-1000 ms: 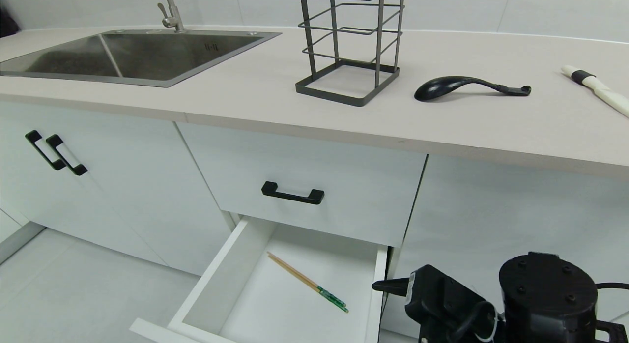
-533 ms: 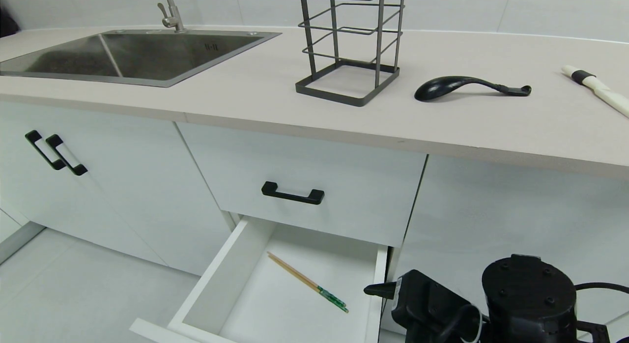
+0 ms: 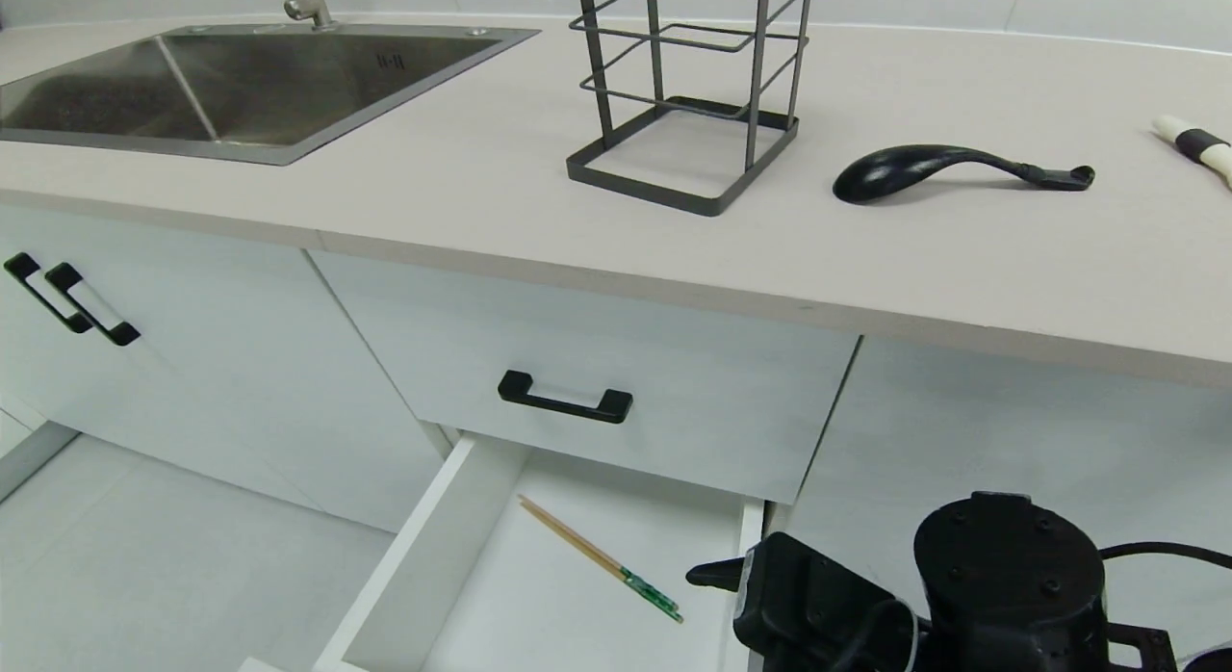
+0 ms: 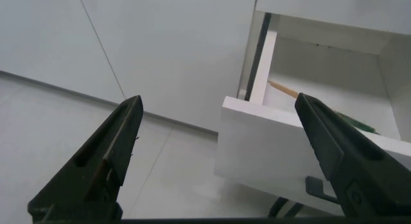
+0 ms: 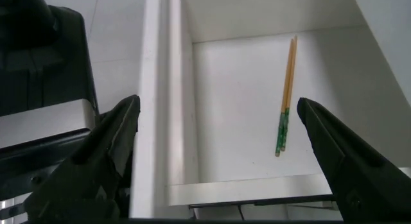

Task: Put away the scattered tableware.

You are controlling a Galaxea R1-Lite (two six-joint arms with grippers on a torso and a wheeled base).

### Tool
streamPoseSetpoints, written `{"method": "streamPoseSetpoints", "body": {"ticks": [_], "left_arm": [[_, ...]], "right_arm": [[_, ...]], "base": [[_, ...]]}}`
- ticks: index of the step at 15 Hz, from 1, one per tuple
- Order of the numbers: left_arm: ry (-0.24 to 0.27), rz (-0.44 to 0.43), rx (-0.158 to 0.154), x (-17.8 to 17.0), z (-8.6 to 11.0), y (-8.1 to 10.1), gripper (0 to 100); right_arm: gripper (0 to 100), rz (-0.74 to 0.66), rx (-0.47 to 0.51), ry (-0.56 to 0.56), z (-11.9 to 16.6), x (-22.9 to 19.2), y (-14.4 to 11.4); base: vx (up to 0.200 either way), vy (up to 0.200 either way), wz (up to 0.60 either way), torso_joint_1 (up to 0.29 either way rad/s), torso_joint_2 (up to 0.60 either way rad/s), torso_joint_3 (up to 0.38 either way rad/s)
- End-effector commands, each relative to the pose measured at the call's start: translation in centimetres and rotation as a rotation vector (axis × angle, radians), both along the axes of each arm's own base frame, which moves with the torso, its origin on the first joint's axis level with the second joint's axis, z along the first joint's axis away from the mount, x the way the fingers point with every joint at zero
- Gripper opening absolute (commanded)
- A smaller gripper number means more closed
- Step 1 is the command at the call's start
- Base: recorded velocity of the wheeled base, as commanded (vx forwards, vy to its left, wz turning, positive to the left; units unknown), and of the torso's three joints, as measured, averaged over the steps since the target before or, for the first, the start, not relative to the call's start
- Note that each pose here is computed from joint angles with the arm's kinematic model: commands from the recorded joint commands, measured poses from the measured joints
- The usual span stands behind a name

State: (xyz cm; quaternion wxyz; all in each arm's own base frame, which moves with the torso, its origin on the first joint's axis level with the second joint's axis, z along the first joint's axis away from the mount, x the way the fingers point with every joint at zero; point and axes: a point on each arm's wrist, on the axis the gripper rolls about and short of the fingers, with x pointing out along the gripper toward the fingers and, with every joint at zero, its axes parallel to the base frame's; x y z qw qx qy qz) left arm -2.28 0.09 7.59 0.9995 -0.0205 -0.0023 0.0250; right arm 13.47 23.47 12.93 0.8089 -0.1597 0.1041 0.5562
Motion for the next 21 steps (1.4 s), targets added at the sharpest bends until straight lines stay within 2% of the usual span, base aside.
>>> {"method": "streamPoseSetpoints", "body": {"ticks": [1, 4, 9, 11, 16, 21], "left_arm": [[-0.001, 0.001, -0.001, 0.0, 0.0, 0.0, 100], [-0.001, 0.001, -0.001, 0.0, 0.0, 0.0, 100], [-0.003, 0.001, -0.001, 0.0, 0.1, 0.0, 100], [-0.001, 0.001, -0.001, 0.0, 0.0, 0.0, 100], [-0.001, 0.001, -0.001, 0.0, 0.0, 0.0, 100], [-0.001, 0.001, -0.001, 0.0, 0.0, 0.0, 100]], "right_arm": [[100, 0.005, 0.020, -0.012, 0.6, -0.1, 0.1], [100, 0.030, 0.026, -0.014, 0.9, -0.6, 0.7], [100, 0.042, -0.018, 0.015, 0.9, -0.8, 0.8], [100, 0.043, -0.036, 0.026, 2.1, -0.4, 1.5], [100, 0.045, -0.103, 0.064, 4.7, 0.4, 2.8], [100, 0.016, -0.134, 0.086, 4.5, 1.4, 2.4]], "base": [[0.000, 0.000, 0.00, 0.246, -0.40, -0.237], [0.000, 0.000, 0.00, 0.204, -0.68, -0.204], [0.000, 0.000, 0.00, 0.191, -0.50, -0.215], [0.000, 0.000, 0.00, 0.144, -0.50, -0.220], [0.000, 0.000, 0.00, 0.355, -0.50, -0.240], [0.000, 0.000, 0.00, 0.281, -0.52, -0.254]]}}
